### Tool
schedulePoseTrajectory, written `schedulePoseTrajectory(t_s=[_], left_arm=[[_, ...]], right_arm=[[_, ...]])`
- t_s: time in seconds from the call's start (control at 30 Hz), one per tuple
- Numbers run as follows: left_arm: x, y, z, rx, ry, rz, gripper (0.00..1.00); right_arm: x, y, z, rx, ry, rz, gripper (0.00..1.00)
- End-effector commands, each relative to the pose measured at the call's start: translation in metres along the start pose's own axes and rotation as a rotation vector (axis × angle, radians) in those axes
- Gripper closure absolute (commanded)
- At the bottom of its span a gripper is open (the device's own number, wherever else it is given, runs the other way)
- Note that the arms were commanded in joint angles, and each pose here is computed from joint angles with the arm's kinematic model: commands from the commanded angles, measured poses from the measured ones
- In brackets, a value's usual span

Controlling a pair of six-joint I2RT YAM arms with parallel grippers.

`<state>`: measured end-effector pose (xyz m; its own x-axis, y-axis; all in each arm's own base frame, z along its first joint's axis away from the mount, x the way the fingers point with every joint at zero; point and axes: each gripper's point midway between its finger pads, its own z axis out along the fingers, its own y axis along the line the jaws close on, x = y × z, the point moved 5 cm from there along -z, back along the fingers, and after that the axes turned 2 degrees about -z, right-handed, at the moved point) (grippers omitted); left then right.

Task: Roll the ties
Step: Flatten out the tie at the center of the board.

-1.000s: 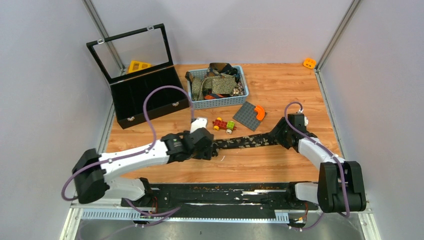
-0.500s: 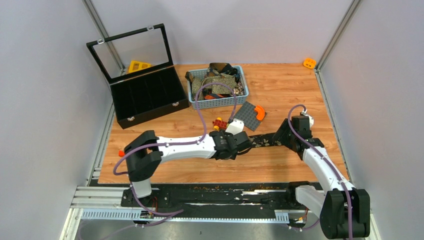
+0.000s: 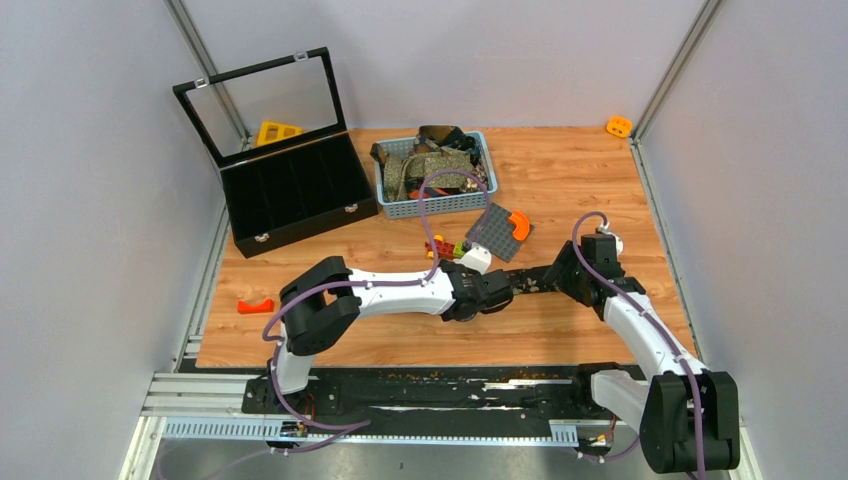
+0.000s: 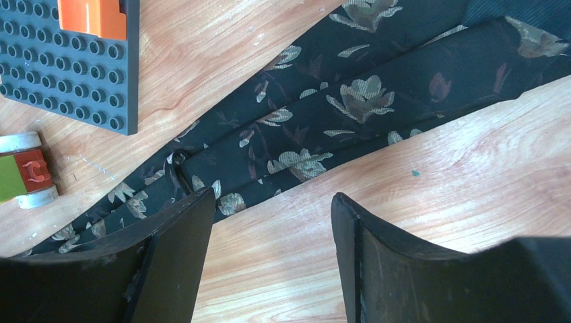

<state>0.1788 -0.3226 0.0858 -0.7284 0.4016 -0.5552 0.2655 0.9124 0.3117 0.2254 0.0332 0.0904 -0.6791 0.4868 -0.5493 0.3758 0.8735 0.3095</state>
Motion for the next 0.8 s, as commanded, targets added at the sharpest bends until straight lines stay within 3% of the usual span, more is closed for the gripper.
schedulePoseTrajectory(t_s=[0.0, 0.17, 0.37, 0.57, 0.67, 0.77], left_arm=[[-0.003, -0.002, 0.006, -0.033, -0.017, 0.019, 0.36], [0.003, -0.004, 0.013, -0.055, 0.0, 0.031, 0.39], [-0.001, 0.006, 0.008, -0.081, -0.022, 0.02, 0.71], [-0.019, 0.02, -0.02, -0.036, -0.057, -0.039, 0.92], [-0.027, 0.037, -0.033, 0.007, -0.066, -0.107, 1.0], [-0.034, 0.06, -0.042, 0.086, -0.071, -0.214, 1.0]], right_arm=[[-0.004, 0.006, 0.002, -0.038, -0.023, -0.019, 0.35], [-0.003, 0.005, 0.003, -0.036, -0.023, -0.023, 0.35], [-0.002, 0.004, 0.004, -0.034, -0.02, -0.025, 0.35], [-0.003, 0.004, 0.004, -0.031, -0.022, -0.028, 0.35], [-0.003, 0.004, 0.004, -0.03, -0.025, -0.027, 0.35], [-0.004, 0.004, 0.004, -0.031, -0.027, -0.03, 0.35]])
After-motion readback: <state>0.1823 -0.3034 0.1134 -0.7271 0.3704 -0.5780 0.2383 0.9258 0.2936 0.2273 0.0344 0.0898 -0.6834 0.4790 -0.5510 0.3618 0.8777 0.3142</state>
